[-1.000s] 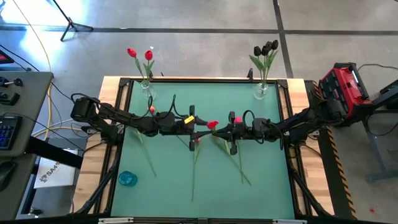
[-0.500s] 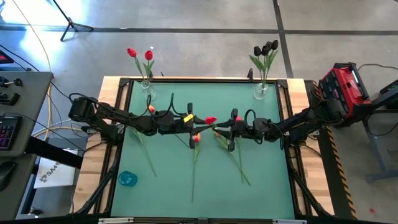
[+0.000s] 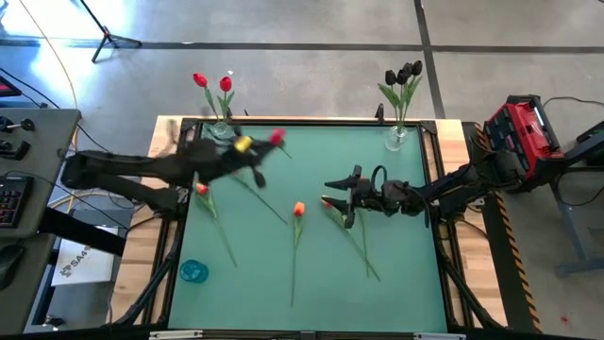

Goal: Sort flowers into vase by color
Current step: Put the red tulip into the left transparent vase

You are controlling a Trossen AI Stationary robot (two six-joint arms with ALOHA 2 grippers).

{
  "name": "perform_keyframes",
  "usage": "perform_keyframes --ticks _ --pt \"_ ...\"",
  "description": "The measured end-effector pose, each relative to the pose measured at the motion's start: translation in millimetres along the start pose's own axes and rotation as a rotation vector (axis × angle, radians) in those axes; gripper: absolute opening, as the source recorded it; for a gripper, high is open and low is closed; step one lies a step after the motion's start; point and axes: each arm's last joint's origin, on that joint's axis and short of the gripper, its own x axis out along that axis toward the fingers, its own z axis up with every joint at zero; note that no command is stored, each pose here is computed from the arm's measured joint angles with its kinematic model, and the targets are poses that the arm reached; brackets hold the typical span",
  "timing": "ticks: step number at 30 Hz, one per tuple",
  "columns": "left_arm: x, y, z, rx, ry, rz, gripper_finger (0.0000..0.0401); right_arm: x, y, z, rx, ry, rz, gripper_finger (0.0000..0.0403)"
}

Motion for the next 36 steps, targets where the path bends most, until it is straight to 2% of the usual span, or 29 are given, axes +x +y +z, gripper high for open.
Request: perform_keyframes --ticks 7,11,14,22,36 --pt "-62 66 24 -0.048 -0.035 0.318 0.0003 0 -1 0 0.0 0.002 -0.005 0.0193" --pt "-90 83 25 -0.069 -0.009 0.486 0.0003 0 -1 -1 -0.001 0.007 -0.014 0.0193" --pt "-102 88 22 -0.069 0.029 0.547 0.0003 1 -5 -1 -0.004 0.006 -0.029 0.0193" --pt "-100 95 10 -0.062 0.153 0.739 0.0003 3 -15 -2 -0.009 0.021 -0.061 0.0193" --pt "-68 113 -16 -0.182 0.256 0.804 0.0003 3 -16 -3 -0.015 0.033 -0.063 0.0193"
